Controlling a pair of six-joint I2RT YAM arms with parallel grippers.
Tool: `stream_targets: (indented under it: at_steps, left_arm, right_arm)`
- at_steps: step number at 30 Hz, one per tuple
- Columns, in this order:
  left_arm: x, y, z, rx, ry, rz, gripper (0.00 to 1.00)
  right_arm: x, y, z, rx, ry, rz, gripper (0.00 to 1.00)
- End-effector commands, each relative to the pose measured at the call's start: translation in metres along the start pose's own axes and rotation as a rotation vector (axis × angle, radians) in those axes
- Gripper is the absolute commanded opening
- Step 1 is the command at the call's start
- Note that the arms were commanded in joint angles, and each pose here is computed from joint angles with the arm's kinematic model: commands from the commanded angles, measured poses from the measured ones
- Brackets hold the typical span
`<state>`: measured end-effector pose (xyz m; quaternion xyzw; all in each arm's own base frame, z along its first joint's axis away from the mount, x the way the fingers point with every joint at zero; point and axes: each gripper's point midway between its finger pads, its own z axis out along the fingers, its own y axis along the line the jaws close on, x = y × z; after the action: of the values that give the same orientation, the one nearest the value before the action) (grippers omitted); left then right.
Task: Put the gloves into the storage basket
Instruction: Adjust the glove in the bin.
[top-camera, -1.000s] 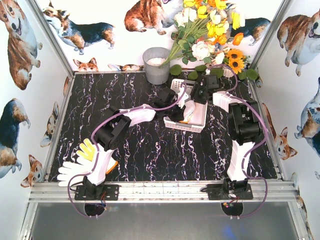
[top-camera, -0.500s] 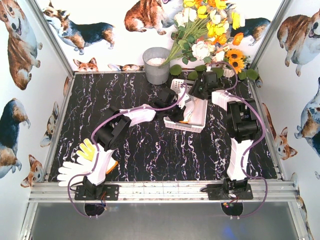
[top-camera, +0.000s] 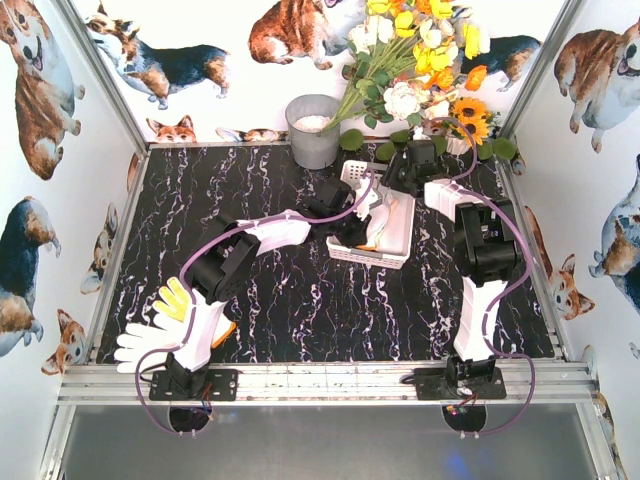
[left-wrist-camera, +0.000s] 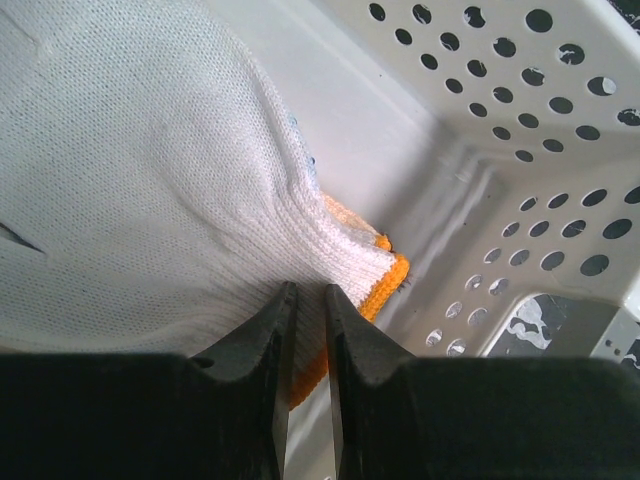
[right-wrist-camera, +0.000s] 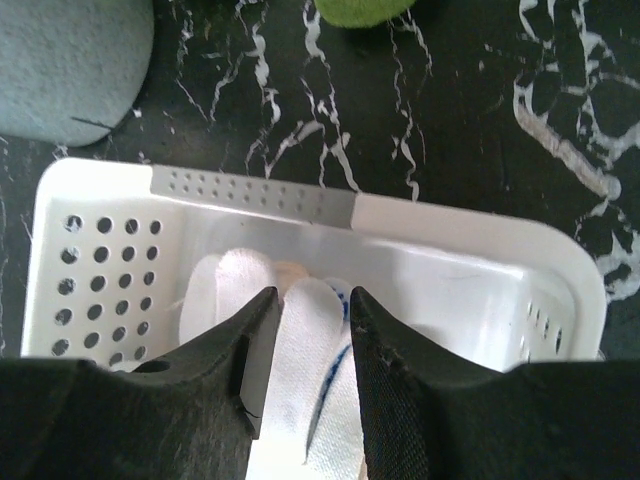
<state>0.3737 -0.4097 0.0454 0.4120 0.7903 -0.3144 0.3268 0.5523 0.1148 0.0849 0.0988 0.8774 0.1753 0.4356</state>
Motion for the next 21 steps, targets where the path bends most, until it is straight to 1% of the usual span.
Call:
stream_targets:
  at_steps: [1, 5, 11, 18, 21]
  left_arm:
    - [0.0, -0.014, -0.007, 0.029, 0.004, 0.007, 0.12]
    - [0.0, -0.015, -0.007, 0.03, 0.006, 0.008, 0.12]
    - [-0.001, -0.015, -0.008, 0.029, 0.003, 0.012, 0.12]
    - [0.001, -0.017, -0.008, 0.04, 0.007, 0.016, 0.12]
    - [0.001, -0.019, -0.008, 0.045, 0.006, 0.019, 0.12]
  right_arm:
    - [-0.019, 0.011, -0.019, -0.028, -0.059, 0.032, 0.37]
    - [-0.006, 0.011, -0.021, -0.025, -0.033, 0.059, 0.35]
    - [0.007, 0.014, -0.011, -0.043, 0.006, 0.091, 0.32]
    - [-0.002, 0.028, -0.001, -0.114, -0.013, 0.103, 0.34]
    - [-0.011, 0.033, 0.0, -0.135, -0.041, 0.087, 0.31]
